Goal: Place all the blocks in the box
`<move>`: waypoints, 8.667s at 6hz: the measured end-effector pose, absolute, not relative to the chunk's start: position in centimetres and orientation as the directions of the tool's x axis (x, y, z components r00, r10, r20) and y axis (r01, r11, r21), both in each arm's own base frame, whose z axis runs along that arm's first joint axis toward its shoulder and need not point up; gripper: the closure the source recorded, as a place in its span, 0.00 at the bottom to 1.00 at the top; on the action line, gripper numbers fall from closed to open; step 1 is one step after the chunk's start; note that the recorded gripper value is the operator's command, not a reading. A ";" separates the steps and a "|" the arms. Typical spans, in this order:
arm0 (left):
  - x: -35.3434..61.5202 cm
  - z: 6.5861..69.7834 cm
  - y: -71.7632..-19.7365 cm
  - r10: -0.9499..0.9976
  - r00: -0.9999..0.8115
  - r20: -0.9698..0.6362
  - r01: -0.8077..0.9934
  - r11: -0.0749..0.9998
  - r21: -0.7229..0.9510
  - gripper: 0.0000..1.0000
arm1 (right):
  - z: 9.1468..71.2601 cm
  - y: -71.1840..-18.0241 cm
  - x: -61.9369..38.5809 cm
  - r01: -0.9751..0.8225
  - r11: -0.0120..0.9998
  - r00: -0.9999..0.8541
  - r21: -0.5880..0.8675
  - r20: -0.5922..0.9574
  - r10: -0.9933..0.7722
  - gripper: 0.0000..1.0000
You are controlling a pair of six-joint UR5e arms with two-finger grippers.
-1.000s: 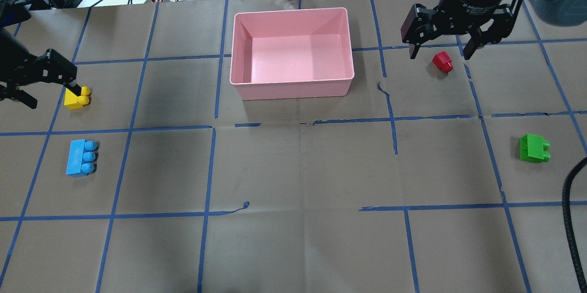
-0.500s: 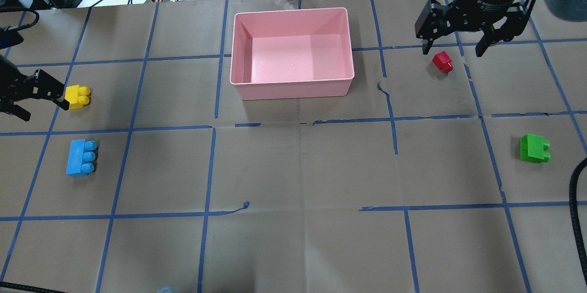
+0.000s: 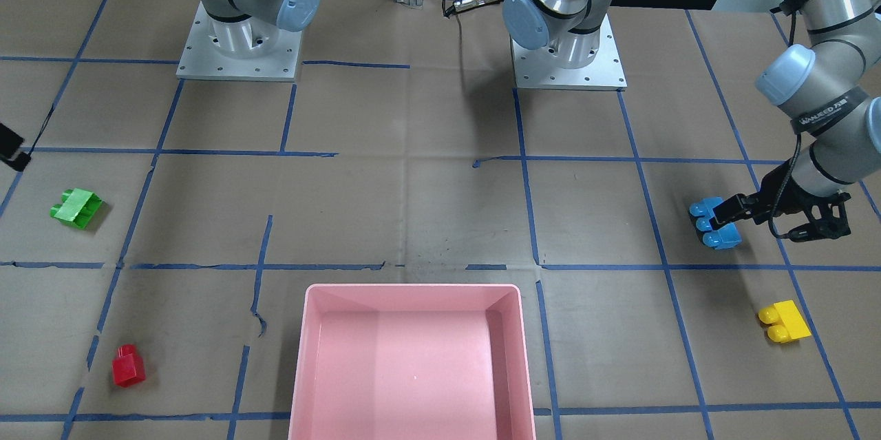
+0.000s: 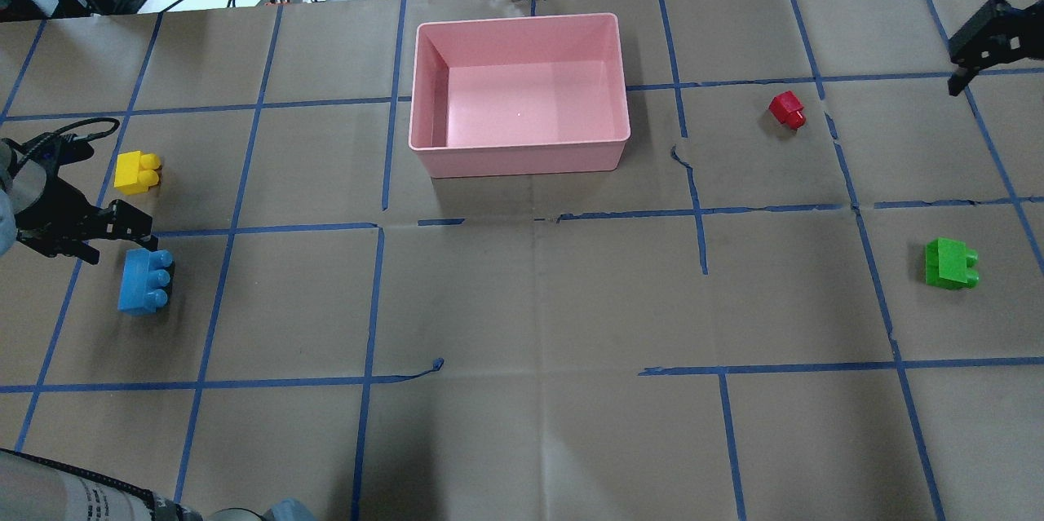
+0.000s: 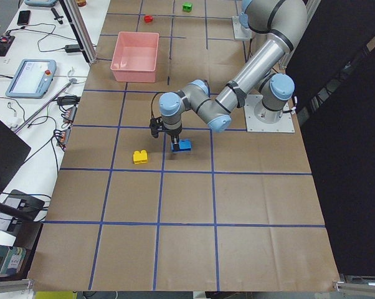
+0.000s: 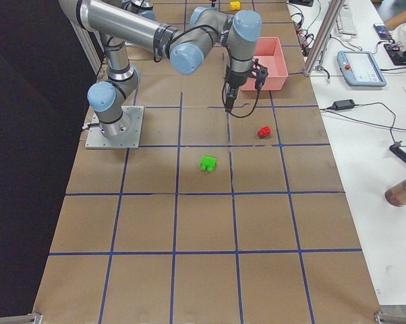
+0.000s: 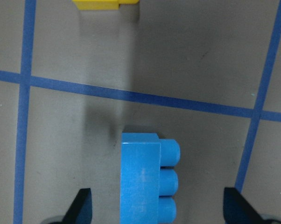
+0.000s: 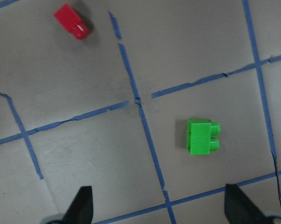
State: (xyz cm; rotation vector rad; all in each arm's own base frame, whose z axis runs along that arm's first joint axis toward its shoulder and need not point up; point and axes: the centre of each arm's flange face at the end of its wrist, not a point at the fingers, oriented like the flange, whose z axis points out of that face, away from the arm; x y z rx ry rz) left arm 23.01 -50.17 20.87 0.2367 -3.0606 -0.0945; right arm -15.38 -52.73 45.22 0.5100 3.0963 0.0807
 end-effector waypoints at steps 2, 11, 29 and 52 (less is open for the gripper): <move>23.6 17.3 -50.2 -0.143 -0.989 0.030 -0.138 0.982 0.132 0.39 | 41.1 -50.3 -21.4 0.358 0.933 -0.934 0.042 0.005 0.358 0.01; 3.6 34.6 -60.8 0.266 -0.963 -0.038 0.268 0.962 -0.057 1.00 | 20.3 -47.7 -21.5 0.325 0.937 -0.946 0.125 0.041 0.322 0.01; 20.4 23.7 -67.8 0.010 -0.992 -0.125 0.018 0.998 -0.065 0.01 | 37.4 -61.4 -12.0 0.115 0.993 -0.992 -0.027 0.053 0.116 0.64; -22.3 41.4 -61.5 0.341 -0.938 -0.060 0.342 0.940 0.000 0.01 | 18.8 -74.0 -5.1 -0.317 0.944 -0.947 0.087 -0.083 -0.310 0.15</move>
